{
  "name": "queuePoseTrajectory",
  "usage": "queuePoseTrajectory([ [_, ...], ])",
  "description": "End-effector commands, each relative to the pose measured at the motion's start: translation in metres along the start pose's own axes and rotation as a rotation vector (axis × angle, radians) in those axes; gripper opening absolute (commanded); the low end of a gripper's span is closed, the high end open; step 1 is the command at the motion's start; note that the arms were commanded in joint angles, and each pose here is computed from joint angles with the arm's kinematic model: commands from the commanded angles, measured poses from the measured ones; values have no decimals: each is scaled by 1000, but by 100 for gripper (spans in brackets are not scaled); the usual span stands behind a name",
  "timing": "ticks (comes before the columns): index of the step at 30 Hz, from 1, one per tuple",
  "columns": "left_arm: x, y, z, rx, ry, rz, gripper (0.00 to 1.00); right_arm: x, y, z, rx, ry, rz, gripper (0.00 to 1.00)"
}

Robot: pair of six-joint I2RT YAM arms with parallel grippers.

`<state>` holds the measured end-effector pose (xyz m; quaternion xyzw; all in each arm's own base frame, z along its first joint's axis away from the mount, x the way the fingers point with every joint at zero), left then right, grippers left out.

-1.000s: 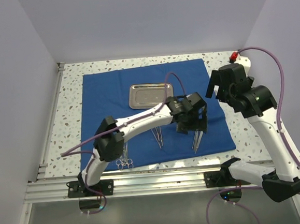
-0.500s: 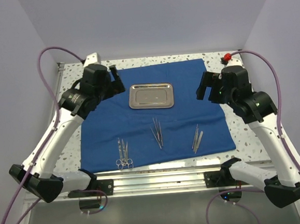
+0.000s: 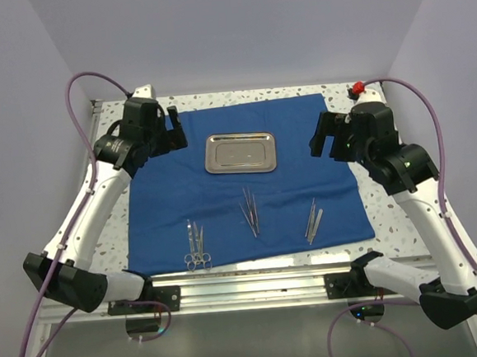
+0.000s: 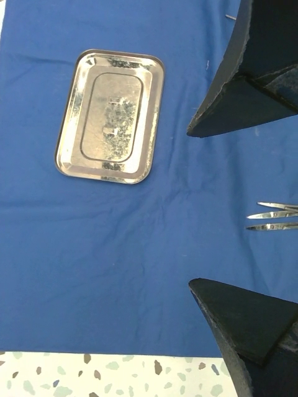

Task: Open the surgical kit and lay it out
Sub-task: Reset both arms

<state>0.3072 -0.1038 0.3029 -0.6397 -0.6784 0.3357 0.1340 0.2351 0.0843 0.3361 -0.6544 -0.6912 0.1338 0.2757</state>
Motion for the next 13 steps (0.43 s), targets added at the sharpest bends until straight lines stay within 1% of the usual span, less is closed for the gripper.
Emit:
queuePoseTrajectory([
  [1,0,5,-4,-9,32,26,99,2,-9,-15,-62,-19,-23,98],
  [9,9,11,-6,-6,38,10,99,2,-10,-14,-67,-18,-26,98],
  [13,14,12,-10,-16,47,-4,99,5,-11,-17,-90,-20,-55,98],
])
Point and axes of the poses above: each gripper's point midway between its finger pads, its own y axis out along the fingers, its own x axis along the line the jaws close on, z = x × y, the point moved 5 cm from there along -y, back along the fingers, and after that the axes turned 3 degrees about -y, right-handed, at the moved point
